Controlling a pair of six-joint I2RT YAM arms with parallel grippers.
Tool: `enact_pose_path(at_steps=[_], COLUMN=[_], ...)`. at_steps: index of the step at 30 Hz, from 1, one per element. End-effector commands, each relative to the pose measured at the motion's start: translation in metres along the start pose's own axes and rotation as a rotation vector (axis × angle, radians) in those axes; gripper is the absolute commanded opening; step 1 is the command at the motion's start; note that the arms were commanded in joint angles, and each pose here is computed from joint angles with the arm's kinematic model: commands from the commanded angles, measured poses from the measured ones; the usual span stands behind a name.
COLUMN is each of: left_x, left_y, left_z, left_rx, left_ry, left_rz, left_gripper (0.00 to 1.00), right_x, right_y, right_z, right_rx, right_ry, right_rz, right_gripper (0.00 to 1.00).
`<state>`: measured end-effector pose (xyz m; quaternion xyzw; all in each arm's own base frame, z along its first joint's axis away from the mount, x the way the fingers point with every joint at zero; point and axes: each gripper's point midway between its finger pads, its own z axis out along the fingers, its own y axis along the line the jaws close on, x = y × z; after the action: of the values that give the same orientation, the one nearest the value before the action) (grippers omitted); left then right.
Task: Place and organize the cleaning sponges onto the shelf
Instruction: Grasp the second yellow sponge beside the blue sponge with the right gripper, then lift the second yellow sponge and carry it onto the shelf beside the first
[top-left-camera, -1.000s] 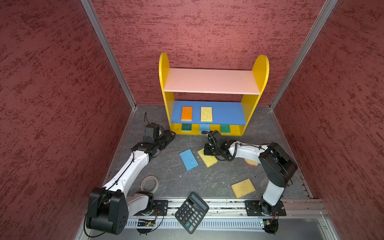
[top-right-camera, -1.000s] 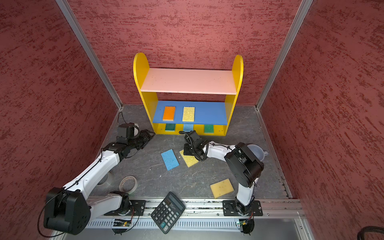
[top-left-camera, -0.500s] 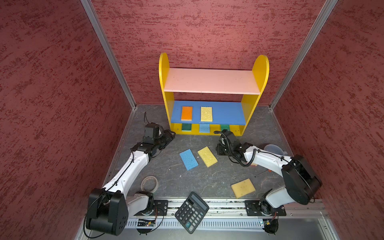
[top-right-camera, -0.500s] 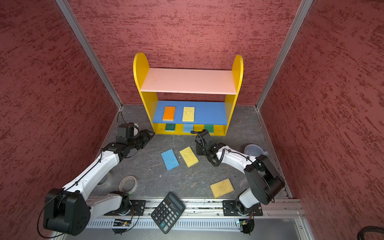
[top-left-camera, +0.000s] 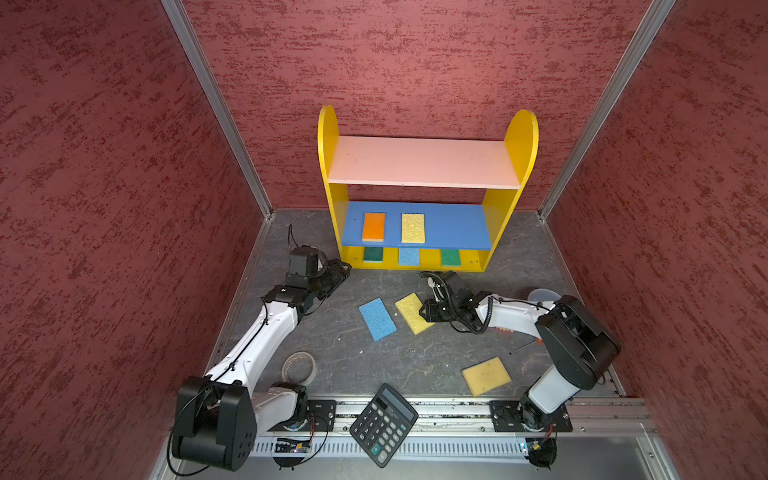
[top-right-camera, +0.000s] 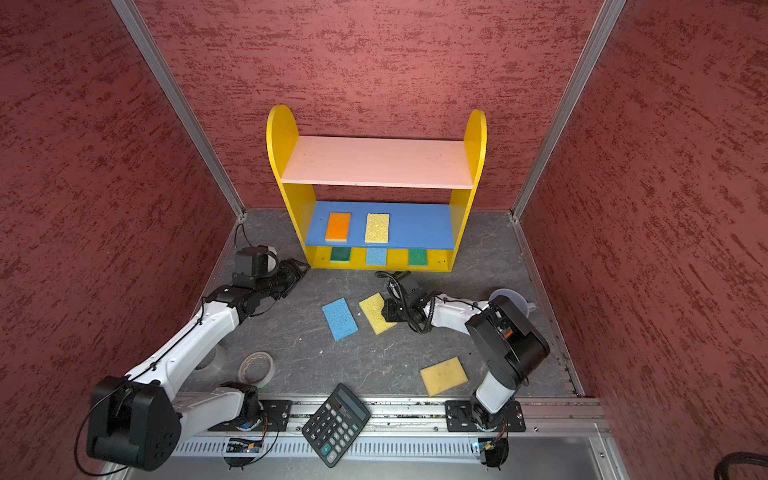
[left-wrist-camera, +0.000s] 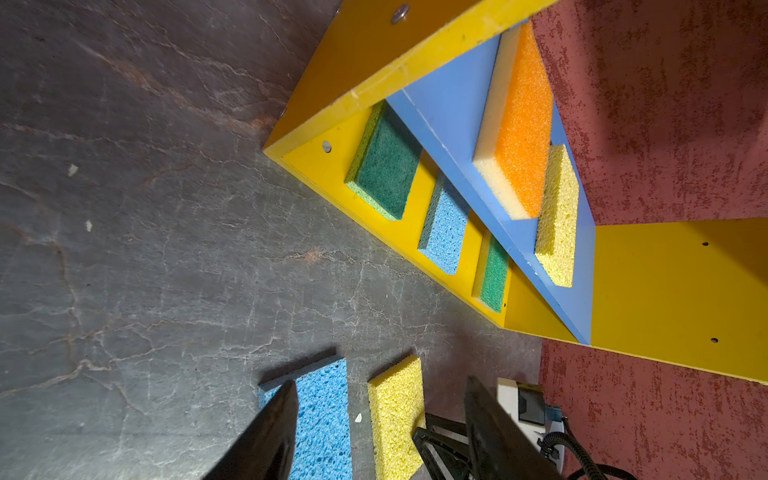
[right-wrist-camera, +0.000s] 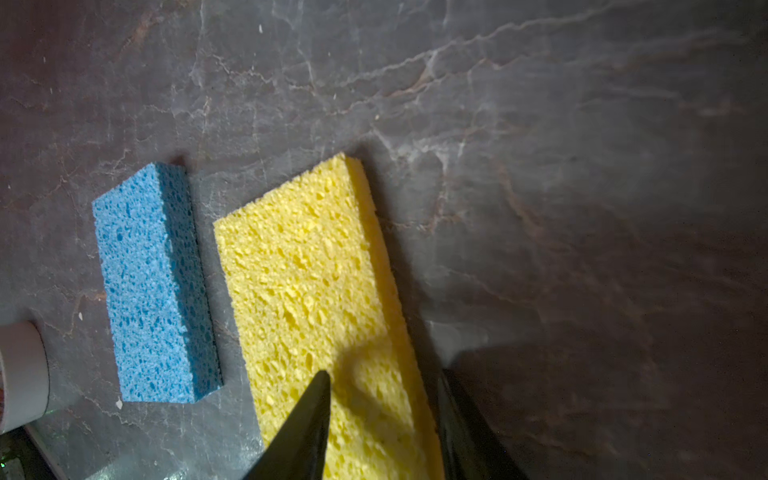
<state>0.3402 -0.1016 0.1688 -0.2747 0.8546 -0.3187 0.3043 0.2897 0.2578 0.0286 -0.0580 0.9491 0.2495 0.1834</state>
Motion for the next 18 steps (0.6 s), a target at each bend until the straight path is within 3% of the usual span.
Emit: enact_pose_path(at_steps=[1, 4, 7, 11, 18], left_x=[0.001, 0.0, 0.0, -0.004, -0.013], left_y=[0.003, 0.005, 0.003, 0.0, -0.003], left_z=[0.004, 0.006, 0.008, 0.009, 0.0], left_rx=[0.003, -0.005, 0.004, -0.004, -0.008], left_ry=[0.001, 0.0, 0.006, 0.005, -0.021], left_rz=[-0.006, -0.005, -0.009, 0.002, 0.019], left_gripper=[0.63, 0.63, 0.63, 0.63, 0.63], right_x=[-0.005, -0.006, -0.013, -0.03, -0.07], right_y=[0.006, 0.004, 0.004, 0.007, -0.001], right_z=[0.006, 0.004, -0.003, -0.025, -0.098], right_rx=[-0.023, -0.017, 0.003, 0.03, 0.181], right_ry=[-0.003, -0.021, -0.053, -0.127, -0.297], right_rz=[0.009, 0.008, -0.024, -0.081, -0.173], right_gripper=[0.33, 0.12, 0.01, 0.0, 0.0])
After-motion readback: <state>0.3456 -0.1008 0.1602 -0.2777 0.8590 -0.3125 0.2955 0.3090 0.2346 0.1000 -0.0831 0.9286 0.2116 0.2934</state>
